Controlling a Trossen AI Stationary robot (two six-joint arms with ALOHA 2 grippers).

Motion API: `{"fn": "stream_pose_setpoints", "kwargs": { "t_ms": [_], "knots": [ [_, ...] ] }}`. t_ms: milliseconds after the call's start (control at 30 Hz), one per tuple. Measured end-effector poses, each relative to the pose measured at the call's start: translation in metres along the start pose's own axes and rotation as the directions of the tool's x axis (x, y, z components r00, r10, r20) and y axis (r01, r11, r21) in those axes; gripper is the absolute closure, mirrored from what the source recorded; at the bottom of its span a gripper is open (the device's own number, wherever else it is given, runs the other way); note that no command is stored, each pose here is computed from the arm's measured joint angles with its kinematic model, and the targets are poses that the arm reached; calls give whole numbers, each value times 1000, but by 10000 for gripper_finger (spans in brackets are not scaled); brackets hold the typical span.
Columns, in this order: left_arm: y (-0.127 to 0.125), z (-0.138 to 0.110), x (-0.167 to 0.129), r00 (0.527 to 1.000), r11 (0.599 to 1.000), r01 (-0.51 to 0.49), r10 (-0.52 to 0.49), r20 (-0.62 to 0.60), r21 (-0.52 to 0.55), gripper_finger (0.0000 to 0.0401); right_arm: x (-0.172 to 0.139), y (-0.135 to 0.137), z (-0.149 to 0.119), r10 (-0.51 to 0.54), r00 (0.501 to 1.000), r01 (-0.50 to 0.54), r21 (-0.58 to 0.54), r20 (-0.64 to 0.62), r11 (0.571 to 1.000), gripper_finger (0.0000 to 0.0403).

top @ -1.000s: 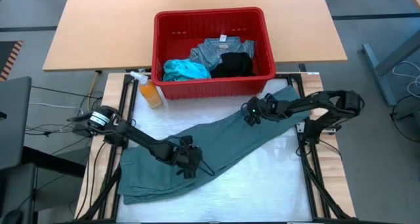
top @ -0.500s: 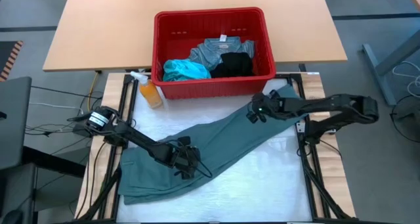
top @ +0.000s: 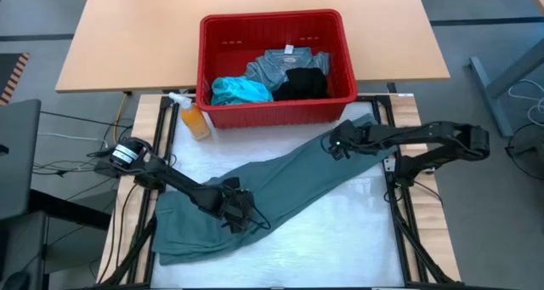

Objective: Fold Laundry from Bin
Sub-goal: Fold the gray pants

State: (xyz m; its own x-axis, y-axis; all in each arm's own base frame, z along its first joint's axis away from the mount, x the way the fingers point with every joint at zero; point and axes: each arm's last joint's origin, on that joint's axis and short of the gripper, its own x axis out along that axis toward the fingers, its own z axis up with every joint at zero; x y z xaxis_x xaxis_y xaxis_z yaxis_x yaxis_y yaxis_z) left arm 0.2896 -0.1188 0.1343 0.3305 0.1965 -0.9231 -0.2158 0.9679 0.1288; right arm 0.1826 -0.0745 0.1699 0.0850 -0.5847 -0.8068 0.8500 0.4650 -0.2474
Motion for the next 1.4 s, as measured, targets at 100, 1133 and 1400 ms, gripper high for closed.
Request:
{"fn": "stream_pose_setpoints", "kwargs": {
  "t_ms": [100, 1133, 1400],
  "knots": [
    [-6, -10, -5, 999, 1000, -14, 14, -33, 4, 271, 13, 7, 0, -28, 1000, 28, -14, -13, 1000, 271],
    [-11, 13, -48, 938, 999, -10, -1, 346, 30, 271, -61, 25, -22, 280, 960, -276, -187, -4, 943, 271],
    [-10, 19, -47, 927, 999, 17, -27, 374, 32, 271, -60, 43, -82, 343, 935, -353, -176, -89, 919, 271]
  ]
}}
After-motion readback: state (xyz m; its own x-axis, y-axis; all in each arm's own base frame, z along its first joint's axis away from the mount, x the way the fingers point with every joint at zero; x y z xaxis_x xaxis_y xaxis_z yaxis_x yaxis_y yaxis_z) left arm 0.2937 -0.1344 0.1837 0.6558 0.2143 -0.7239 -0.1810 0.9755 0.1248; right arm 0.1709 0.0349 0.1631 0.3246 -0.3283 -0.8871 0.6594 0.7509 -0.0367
